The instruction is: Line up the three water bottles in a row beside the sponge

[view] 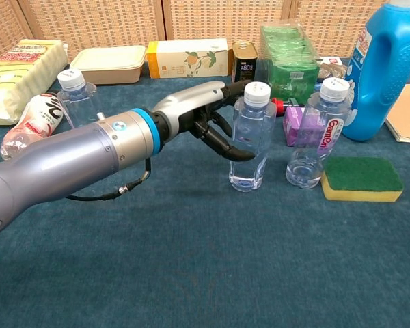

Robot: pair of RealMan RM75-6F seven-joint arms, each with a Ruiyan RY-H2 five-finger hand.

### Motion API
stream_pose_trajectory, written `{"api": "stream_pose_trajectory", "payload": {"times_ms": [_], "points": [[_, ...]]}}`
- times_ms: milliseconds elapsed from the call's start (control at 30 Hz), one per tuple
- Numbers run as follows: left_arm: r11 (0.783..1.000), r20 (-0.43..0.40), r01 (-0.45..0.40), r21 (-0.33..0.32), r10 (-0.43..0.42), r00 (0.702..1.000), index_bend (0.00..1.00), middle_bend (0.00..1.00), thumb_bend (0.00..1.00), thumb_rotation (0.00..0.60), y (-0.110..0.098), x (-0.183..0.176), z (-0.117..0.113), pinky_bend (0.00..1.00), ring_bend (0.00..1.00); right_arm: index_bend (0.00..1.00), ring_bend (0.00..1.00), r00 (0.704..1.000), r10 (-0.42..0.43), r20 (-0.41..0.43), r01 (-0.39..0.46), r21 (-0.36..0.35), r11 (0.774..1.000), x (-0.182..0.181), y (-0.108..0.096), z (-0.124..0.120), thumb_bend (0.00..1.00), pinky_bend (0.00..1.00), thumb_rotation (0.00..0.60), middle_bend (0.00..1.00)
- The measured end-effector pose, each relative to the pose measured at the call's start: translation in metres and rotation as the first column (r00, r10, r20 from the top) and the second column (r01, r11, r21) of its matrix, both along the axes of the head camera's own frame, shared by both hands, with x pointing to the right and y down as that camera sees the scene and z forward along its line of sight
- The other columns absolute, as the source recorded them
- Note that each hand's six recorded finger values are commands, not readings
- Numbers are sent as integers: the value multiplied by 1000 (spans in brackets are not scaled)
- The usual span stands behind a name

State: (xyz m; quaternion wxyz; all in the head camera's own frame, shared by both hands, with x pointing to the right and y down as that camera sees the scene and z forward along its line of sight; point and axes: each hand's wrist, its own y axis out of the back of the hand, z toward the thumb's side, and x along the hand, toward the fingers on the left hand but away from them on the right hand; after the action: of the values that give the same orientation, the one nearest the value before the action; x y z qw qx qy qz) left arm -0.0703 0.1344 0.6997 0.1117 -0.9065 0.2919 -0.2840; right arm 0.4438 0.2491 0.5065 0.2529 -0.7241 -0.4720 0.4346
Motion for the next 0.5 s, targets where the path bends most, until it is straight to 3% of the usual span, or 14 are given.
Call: {"api": "stream_pose_trajectory", "payload": {"times_ms": [267, 500], "points": [[999, -72, 23, 29, -21, 997, 0, 0, 207, 600, -8, -14, -32, 201, 0, 100, 0, 1000, -8, 2, 8, 3, 1000, -3, 2, -3, 26, 119, 600, 2], [994, -136, 36, 104, -21, 990, 0, 0, 193, 600, -23, -33, -83, 104, 0, 100, 0, 1000, -11, -1, 11, 4, 1000, -5, 5, -5, 26, 119, 600, 2]]}}
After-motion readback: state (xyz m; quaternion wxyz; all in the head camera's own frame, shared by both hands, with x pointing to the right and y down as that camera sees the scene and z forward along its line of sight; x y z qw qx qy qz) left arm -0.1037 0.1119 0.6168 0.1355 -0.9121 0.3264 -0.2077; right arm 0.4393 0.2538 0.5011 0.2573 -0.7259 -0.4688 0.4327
